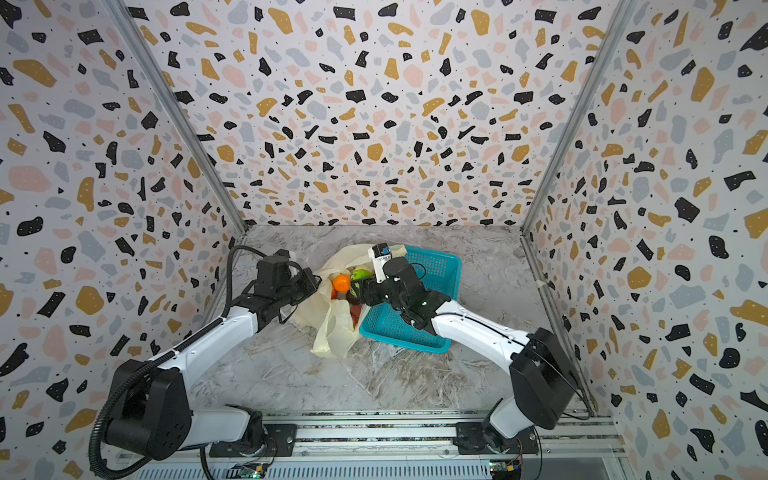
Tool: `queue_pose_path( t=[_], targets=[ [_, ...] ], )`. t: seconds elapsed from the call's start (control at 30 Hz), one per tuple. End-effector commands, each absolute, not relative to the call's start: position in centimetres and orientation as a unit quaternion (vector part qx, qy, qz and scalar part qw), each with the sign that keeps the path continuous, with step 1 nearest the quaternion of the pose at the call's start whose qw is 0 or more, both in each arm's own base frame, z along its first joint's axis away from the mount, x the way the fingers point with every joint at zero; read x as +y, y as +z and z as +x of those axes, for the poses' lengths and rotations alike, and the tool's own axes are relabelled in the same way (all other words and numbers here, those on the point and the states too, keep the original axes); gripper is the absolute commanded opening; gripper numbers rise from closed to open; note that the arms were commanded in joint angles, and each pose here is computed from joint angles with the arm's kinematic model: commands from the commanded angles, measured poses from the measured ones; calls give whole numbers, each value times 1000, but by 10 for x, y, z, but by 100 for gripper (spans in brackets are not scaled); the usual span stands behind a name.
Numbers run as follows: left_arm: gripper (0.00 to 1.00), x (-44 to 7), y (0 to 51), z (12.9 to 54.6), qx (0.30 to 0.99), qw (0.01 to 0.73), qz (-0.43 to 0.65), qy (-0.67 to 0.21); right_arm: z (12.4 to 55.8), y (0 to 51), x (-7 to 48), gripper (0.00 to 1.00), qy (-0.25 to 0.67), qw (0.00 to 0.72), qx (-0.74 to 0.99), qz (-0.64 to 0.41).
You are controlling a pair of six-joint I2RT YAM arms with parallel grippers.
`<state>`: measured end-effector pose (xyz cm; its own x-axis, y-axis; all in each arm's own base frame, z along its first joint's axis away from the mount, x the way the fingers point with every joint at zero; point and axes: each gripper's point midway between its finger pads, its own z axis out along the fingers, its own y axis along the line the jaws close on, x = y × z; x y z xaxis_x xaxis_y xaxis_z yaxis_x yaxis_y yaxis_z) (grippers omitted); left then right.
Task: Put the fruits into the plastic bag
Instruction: 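Carry the green custard apple into the bag and open the right gripper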
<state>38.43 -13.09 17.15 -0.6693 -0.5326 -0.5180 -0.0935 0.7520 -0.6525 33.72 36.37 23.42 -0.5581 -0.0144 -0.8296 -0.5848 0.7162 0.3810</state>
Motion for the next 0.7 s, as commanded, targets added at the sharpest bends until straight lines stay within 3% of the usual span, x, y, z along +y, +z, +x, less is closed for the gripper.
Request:
queue_pose_path(
  t=[0.0, 0.53, 0.67],
  targets=[
    [0, -132, 195, 389, 845, 394, -173, -316, 355, 230, 374, 62, 304, 420, 835, -182],
    [0, -132, 198, 389, 844, 397, -169, -318, 409, 172, 439, 68, 321, 334, 868, -177],
    [0, -133, 199, 389, 845, 397, -167, -318, 412, 165, 442, 79, 320, 319, 875, -173]
  ],
)
